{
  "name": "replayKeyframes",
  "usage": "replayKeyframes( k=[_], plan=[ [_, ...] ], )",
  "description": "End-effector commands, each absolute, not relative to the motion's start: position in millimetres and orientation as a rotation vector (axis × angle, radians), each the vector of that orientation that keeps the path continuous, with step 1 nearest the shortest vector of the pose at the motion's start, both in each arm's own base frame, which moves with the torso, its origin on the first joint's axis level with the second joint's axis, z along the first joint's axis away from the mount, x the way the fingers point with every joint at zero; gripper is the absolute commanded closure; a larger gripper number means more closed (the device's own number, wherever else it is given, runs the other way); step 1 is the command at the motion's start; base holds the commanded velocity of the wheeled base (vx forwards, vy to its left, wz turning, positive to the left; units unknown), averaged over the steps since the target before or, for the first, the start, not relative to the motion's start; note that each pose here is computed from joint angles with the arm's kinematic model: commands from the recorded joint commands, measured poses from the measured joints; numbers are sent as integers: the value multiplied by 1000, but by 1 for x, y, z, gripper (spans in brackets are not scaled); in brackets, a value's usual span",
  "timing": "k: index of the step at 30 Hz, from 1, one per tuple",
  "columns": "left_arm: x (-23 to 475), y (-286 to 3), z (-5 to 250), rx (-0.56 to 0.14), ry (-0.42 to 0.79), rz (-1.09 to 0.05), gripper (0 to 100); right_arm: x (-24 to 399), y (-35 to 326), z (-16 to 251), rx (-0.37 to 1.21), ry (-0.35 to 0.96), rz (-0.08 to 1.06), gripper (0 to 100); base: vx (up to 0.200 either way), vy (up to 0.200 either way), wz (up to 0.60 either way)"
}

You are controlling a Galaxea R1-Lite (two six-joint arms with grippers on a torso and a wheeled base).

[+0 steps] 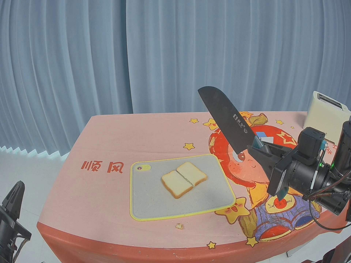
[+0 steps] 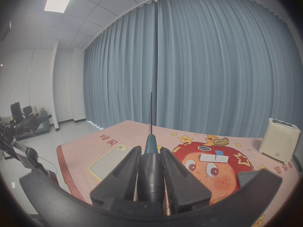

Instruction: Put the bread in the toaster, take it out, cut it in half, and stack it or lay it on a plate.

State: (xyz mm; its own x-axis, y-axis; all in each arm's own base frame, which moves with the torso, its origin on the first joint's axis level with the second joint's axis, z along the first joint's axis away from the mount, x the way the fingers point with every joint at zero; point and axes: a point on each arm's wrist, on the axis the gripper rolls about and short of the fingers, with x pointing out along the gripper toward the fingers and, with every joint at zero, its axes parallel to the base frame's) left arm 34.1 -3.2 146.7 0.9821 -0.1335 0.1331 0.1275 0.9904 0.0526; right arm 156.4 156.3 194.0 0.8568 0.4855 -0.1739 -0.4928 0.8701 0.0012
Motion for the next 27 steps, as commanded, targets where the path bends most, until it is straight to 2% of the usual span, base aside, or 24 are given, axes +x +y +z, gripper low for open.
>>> replayKeyframes(
  k=[1,16,22,23,25,27],
  plan=[
    [9,-3,140,57,-243,-111,100,154,156,196,-43,159,519,100,0,0,0],
    [3,-3,135,102,-248,-66,100,149,152,204,-33,128,533,100,0,0,0],
    [-13,-3,109,122,-178,-55,100,148,152,205,-29,123,537,100,0,0,0],
    [-22,-4,90,128,-117,-61,100,148,152,205,-29,122,537,100,0,0,0],
    [-23,-2,79,97,-34,-69,100,148,151,205,-28,122,535,100,0,0,0],
    [-23,-1,76,38,-7,-26,100,148,151,205,-30,124,535,100,0,0,0]
  ],
)
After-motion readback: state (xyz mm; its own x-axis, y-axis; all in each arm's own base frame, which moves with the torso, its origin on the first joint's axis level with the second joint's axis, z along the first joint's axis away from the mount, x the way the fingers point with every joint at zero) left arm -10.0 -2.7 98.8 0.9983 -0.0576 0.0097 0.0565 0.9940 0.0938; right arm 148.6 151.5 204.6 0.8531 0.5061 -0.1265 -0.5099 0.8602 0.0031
